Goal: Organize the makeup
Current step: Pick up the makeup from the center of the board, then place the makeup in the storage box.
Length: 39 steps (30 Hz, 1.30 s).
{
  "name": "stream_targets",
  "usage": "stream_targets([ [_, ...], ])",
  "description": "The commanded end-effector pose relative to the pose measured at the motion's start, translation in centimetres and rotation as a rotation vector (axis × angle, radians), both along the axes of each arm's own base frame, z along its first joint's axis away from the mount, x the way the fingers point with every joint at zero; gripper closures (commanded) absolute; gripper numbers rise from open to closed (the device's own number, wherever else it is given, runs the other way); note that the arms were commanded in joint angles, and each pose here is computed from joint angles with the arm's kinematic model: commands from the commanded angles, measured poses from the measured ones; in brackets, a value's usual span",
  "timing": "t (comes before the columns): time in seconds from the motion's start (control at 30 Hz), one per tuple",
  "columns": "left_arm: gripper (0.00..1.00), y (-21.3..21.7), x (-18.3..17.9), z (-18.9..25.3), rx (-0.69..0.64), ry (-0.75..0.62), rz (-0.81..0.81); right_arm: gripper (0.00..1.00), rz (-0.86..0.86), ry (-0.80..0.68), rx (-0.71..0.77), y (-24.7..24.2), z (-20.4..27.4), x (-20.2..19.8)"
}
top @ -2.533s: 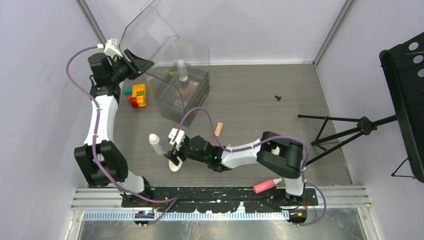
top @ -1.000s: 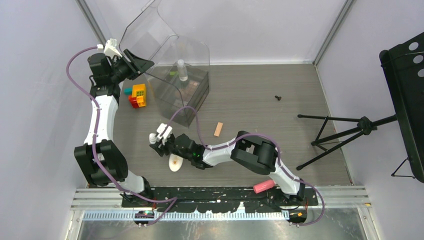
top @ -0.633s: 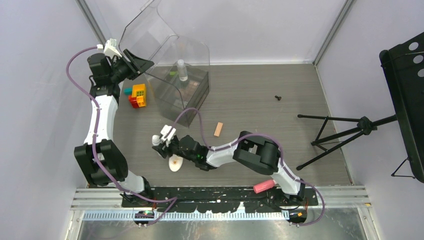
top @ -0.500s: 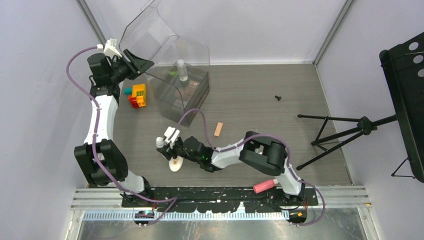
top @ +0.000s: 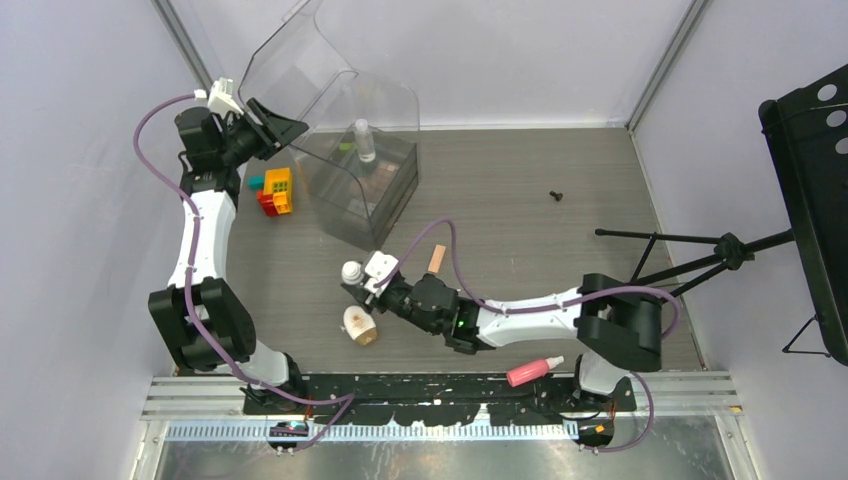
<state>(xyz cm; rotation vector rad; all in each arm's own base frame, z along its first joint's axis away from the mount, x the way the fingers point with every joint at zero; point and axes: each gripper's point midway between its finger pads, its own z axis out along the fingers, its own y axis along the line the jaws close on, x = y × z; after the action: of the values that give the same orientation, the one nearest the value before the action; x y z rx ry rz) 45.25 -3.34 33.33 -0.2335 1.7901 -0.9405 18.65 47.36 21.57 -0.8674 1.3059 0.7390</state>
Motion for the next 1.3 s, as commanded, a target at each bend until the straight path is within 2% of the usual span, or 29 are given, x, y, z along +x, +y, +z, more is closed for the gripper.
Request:
stream_targets([
  [0.0, 0.49, 0.7, 0.3, -3.3, -0.045, 0.116, 0.032, 0.89, -0.221, -0.113, 0.041, -4.4, 5.3, 3.0],
  [0.37, 0.36, 0.5, 0.3, -2.9, -0.046, 0.093, 0.019, 0.94, -0.407, -0.118, 0.032, -9.7, 7.1, 6.5],
  [0.4, 0.34, 0.3, 0.2, -2.7, -0.051, 0.087, 0.01, 0.94, -0.421, -0.111, 0.039, -10.1, 7.3, 7.1],
  [0.43, 0.27, 0.2, 0.2, -2.4, -0.054, 0.073, 0.0, 0.95, -0.437, -0.102, 0.046, -10.7, 7.5, 7.8],
  [0.5, 0.23, -0.1, 0.0, -2.0, -0.063, 0.056, -0.02, 0.96, -0.468, -0.085, 0.068, -11.9, 8.0, 9.2],
  [0.77, 0.21, -0.9, -0.2, -0.2, -0.087, -0.026, -0.068, 0.96, -0.51, -0.078, 0.101, -13.5, 9.5, 12.9],
  [1.1, 0.15, -1.6, -1.2, 2.3, -0.095, -0.132, -0.109, 0.96, -0.493, -0.098, 0.08, -11.6, 10.5, 15.6],
  [1.27, 0.17, -1.5, -1.3, 2.5, -0.087, -0.141, -0.099, 0.96, -0.496, -0.103, 0.072, -11.3, 10.6, 16.9],
])
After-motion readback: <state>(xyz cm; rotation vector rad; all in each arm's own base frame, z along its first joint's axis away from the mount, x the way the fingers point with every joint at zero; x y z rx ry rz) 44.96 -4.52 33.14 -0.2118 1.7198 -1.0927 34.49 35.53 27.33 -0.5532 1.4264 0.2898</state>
